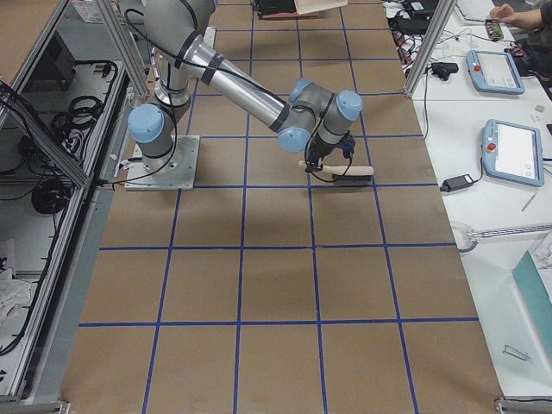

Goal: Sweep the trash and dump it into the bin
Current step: 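Bring the empty dustpan back onto the table with the left gripper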

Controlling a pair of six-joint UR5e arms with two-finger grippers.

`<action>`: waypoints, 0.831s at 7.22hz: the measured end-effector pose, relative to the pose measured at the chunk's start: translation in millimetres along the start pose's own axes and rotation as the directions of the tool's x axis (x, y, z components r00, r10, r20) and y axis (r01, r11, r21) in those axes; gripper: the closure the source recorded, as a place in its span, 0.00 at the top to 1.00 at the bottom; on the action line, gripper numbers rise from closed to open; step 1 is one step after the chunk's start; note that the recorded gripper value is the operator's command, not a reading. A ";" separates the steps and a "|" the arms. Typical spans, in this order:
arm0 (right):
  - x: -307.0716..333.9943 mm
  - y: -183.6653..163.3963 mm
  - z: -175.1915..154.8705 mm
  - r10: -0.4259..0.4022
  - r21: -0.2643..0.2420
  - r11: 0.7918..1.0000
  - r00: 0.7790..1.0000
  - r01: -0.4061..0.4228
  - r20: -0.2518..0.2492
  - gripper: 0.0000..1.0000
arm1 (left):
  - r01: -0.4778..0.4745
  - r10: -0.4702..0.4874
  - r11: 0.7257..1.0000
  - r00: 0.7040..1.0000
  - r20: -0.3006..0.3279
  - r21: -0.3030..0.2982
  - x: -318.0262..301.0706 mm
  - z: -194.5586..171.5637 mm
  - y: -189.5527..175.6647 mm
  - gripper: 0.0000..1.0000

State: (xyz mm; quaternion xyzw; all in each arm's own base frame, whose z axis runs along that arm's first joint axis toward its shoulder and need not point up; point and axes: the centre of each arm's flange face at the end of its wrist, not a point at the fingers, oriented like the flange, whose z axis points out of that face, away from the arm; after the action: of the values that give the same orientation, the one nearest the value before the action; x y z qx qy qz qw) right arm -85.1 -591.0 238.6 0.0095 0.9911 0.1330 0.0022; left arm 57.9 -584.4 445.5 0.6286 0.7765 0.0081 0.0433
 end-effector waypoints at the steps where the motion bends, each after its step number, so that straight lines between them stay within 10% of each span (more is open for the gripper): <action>1: 0.3 -1.0 2.7 0.000 -0.005 1.000 1.000 0.000 0.001 0.01 | -0.025 0.025 1.000 1.000 -0.007 0.017 -4.0 23.6 -39.5 0.00; 3: 0.6 -1.6 3.9 -0.001 -0.007 1.000 1.000 0.001 0.000 0.64 | -0.065 0.067 0.996 0.997 -0.025 0.057 -17.4 77.8 -77.5 0.00; 6: 1.0 -2.1 3.5 -0.001 -0.005 1.000 1.000 0.001 -0.004 0.87 | -0.102 0.105 0.992 0.994 -0.029 0.077 -36.1 127.1 -89.7 0.00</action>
State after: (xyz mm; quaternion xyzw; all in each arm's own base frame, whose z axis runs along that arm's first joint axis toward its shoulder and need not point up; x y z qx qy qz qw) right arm -86.1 -592.1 234.7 0.0086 0.9907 0.1357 0.0002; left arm -12.3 -643.8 315.0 0.6690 0.7432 -0.0085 0.0062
